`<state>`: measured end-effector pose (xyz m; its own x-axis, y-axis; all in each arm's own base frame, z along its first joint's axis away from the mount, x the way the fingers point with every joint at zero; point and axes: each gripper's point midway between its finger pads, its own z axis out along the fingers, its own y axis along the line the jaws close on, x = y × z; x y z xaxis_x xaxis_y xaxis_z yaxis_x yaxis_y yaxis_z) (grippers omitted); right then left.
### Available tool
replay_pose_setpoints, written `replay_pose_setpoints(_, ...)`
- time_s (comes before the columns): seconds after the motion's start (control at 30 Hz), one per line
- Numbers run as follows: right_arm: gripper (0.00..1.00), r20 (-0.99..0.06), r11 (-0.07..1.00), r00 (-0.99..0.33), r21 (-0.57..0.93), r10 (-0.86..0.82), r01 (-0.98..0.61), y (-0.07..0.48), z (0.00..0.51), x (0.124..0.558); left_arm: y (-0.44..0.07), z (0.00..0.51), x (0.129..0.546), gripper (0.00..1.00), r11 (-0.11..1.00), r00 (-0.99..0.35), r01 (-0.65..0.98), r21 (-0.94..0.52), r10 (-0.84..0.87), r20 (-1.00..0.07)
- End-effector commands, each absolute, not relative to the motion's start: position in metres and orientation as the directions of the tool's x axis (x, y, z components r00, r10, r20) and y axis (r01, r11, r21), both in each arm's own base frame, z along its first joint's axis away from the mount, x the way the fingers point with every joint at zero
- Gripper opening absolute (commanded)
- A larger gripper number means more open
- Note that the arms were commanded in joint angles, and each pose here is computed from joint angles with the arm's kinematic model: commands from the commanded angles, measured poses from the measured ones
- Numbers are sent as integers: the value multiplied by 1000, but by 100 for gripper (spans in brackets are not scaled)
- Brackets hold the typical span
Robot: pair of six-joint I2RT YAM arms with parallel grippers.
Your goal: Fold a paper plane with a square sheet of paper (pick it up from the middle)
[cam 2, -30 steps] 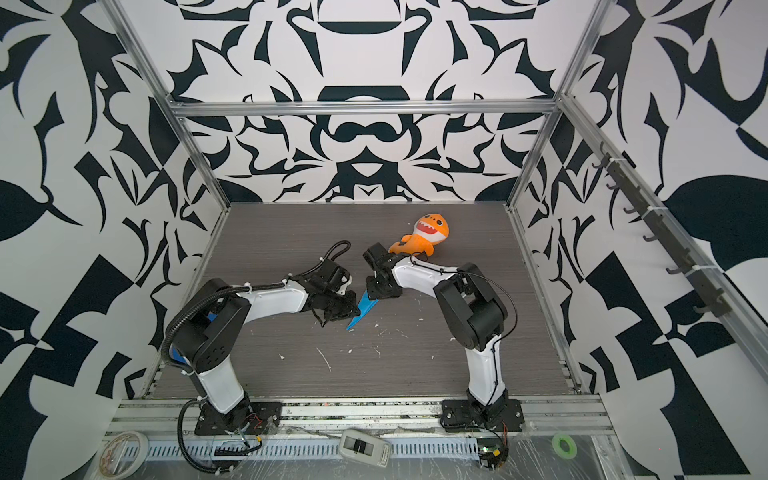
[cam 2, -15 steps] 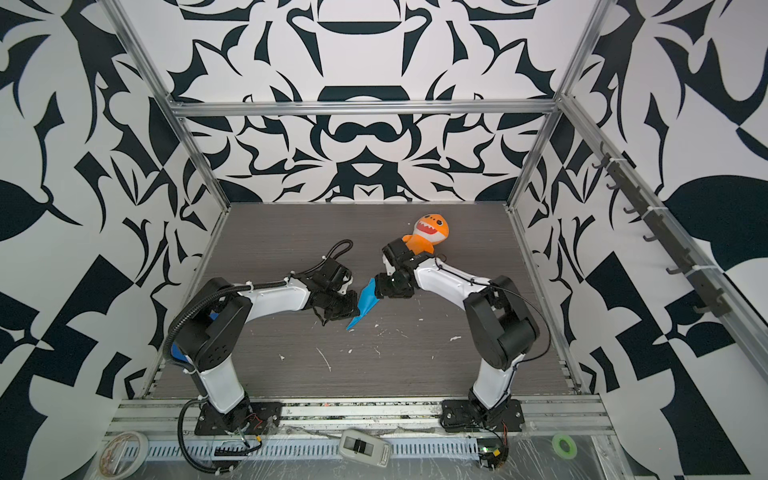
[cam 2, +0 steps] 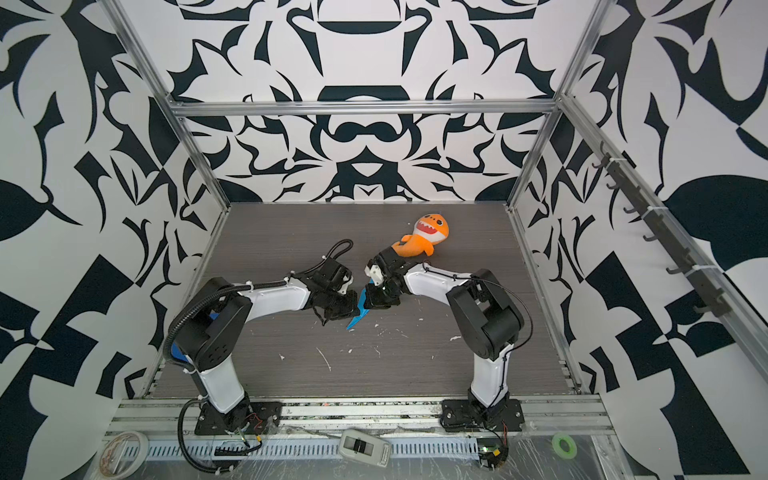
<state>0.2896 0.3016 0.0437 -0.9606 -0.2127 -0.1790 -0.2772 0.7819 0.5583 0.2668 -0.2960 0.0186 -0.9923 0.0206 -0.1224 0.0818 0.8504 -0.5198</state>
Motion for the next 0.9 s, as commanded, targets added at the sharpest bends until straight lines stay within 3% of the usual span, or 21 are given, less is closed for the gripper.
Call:
replay_pose_setpoints(0.0, 14, -246, 733, -945, 599, -214, -322, 320, 69, 301, -263, -25, 243, 9, 933, -1000, 24, -360, 22, -9)
replay_pose_setpoints(0.87, 12, -207, 807, -962, 527, -179, -264, 307, 42, 312, -263, -26, 241, 8, 934, -1000, 27, -356, 26, -8)
